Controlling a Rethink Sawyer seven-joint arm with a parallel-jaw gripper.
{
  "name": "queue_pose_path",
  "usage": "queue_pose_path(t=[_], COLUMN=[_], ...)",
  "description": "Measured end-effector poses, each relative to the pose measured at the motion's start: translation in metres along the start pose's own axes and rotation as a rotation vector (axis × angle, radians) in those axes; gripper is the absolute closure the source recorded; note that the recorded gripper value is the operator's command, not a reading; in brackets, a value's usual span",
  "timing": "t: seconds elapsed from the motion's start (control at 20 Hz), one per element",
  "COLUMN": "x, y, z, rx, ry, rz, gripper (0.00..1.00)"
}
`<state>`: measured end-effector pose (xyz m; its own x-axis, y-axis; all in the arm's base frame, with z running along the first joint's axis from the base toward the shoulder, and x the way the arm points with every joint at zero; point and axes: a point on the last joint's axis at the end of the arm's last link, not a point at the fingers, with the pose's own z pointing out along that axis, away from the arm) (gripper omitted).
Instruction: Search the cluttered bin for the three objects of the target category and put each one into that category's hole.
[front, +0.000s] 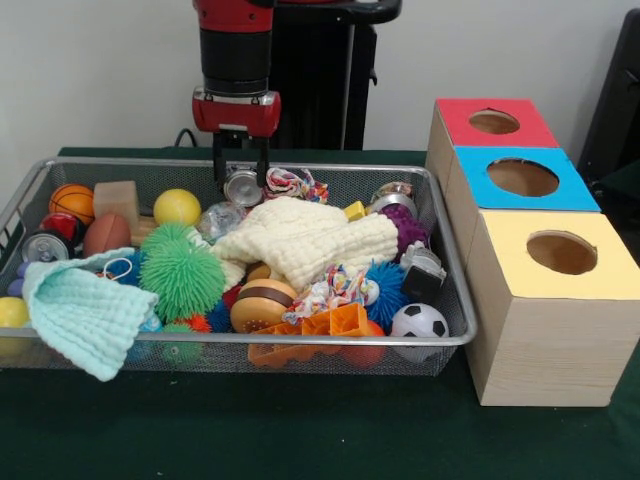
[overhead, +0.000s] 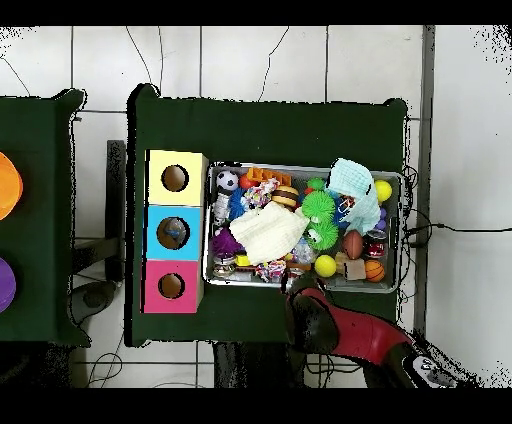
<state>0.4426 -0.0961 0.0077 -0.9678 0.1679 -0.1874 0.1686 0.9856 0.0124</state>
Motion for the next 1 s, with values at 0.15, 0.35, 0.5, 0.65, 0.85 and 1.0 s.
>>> queue_pose_path(t=[0.15,0.35,0.5,0.65,0.85,1.0], x=[0.0,0.0,-0.001,-0.003,-0.006,-0.004], y=[0.0,0.0,-0.002,-0.005,-0.012,-0.014], z=[0.0,0.0,0.001,0.003,0.013,0.019], rx=[0.0,0.0,0.001,0.003,0.003,0.0], ry=[0.0,-0.001,-0.002,-0.002,0.006,0.014], rz=[0.0,0.0,0.002,0.007,0.019,0.027], gripper=[0.0,0.0,0.0,0.0,0.0,0.0])
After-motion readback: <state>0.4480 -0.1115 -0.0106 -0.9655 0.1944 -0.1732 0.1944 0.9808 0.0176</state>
